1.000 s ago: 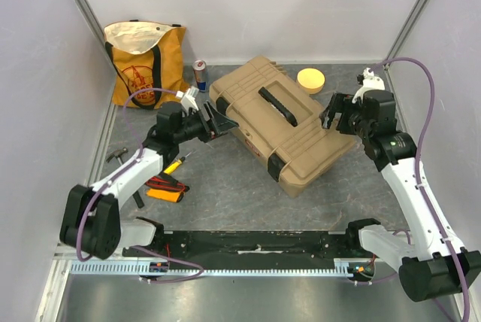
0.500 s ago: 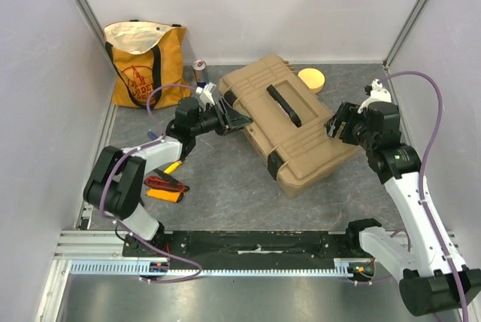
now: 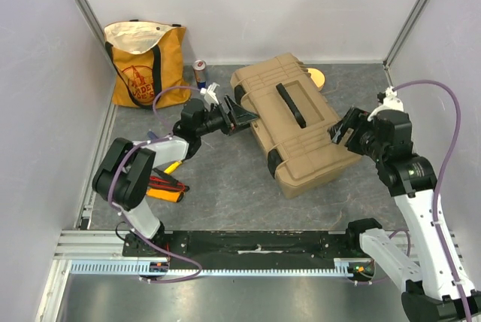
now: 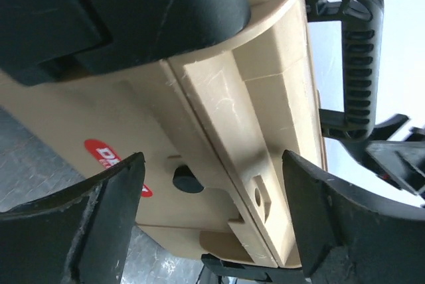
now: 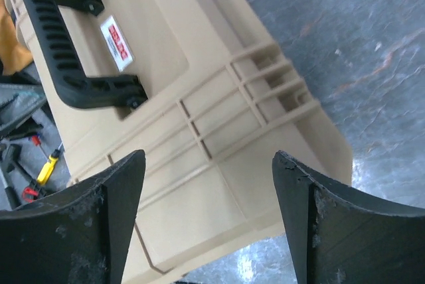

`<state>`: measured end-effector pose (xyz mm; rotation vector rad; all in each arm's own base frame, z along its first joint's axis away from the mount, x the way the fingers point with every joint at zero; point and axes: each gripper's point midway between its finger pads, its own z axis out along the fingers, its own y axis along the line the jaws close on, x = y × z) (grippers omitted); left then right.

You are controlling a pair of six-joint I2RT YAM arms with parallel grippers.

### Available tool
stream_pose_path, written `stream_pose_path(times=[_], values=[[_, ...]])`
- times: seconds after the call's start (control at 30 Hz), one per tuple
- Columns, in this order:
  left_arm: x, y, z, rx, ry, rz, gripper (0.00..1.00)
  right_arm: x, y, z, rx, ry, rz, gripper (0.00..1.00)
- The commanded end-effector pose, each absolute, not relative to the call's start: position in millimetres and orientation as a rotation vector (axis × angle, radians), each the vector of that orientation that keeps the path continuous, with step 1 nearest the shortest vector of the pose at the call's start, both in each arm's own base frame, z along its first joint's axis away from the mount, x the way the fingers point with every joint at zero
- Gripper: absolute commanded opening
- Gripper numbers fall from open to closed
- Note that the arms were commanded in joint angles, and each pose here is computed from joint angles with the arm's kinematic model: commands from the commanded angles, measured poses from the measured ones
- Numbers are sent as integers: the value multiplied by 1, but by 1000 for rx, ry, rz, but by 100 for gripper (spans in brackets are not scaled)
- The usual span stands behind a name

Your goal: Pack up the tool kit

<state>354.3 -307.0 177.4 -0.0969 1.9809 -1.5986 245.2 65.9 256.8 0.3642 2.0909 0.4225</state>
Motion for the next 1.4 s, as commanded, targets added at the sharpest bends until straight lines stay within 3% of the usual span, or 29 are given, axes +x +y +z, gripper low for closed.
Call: stream_pose_path(times=[0.0, 0.23, 0.37, 0.5, 0.8, 1.03, 1.37], values=[[367, -278, 190, -142, 1963, -1338, 92, 258, 55, 309, 296, 1989, 337, 85], [385, -227, 198, -246, 1961, -1109, 89, 277, 109, 356, -1, 1851, 583, 86], [397, -194, 186, -393, 1973, -1024, 87, 283, 133, 353, -89, 1845, 619, 85], [404, -167, 188, -460, 1919, -958, 93, 292, 153, 342, -139, 1861, 606, 84], [408, -198, 196, -444, 1816, -1290, 97, 322, 155, 300, -66, 1942, 395, 85], [427, -212, 186, -535, 1707, -1514, 95, 326, 118, 312, 142, 1882, 241, 85], [443, -223, 167, -549, 1643, -1618, 93, 344, 102, 264, 86, 2050, 18, 87]])
